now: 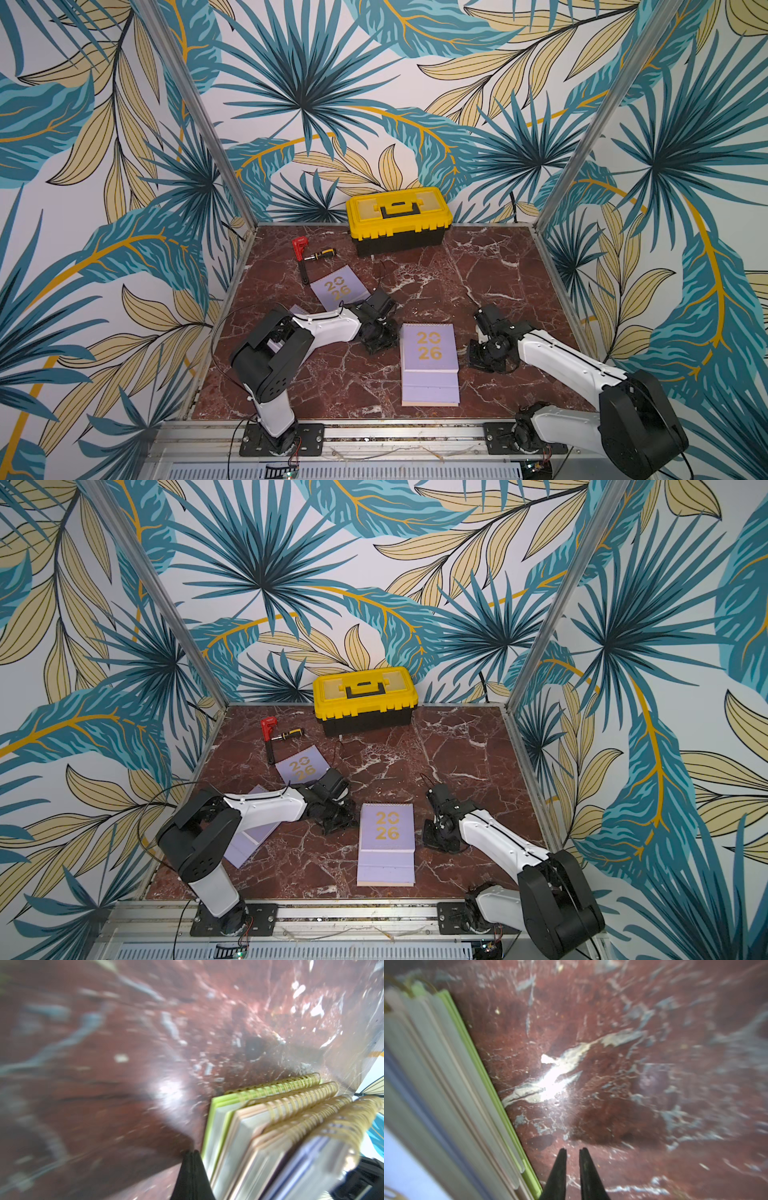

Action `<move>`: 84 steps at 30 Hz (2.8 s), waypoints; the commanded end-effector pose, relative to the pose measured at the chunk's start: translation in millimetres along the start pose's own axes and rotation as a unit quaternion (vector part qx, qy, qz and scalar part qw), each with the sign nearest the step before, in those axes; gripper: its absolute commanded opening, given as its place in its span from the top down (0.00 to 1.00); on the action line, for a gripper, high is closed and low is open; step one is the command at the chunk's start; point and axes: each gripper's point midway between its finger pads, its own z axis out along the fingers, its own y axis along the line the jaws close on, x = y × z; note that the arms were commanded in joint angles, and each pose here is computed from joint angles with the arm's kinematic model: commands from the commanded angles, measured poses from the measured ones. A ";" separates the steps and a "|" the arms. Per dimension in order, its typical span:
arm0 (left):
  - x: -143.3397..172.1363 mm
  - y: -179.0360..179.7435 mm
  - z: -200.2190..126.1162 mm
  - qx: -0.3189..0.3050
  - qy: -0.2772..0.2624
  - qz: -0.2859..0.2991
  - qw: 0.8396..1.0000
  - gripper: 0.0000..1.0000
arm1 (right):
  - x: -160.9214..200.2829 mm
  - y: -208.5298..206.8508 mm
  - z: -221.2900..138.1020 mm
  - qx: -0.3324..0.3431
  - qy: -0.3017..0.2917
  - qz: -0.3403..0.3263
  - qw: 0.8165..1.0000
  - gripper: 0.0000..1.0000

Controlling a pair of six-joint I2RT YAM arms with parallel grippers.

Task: Stack the calendars
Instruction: Adjust the calendars at the calendar, then move the calendar to the center of the board.

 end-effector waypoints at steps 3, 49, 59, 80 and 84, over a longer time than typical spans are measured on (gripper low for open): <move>-18.8 10.7 -40.4 -0.016 -0.059 0.011 0.998 1.00 | -28.4 0.7 -49.0 0.030 -0.067 -0.012 0.997 0.81; -316.7 123.7 -120.1 -0.047 -0.198 -0.075 0.976 1.00 | -64.6 42.4 -91.9 -0.017 -0.096 -0.032 0.995 0.80; -311.3 125.5 -95.8 -0.024 -0.159 -0.086 0.983 1.00 | -63.6 43.6 -95.1 -0.020 -0.096 -0.035 0.995 0.80; -246.1 63.1 -40.1 -0.013 -0.082 -0.043 0.996 1.00 | -84.6 74.5 -95.2 -0.070 -0.104 -0.043 0.991 0.80; -240.6 49.6 -45.5 -0.008 -0.089 -0.034 0.995 1.00 | -95.5 90.2 -94.0 -0.093 -0.106 -0.044 0.989 0.80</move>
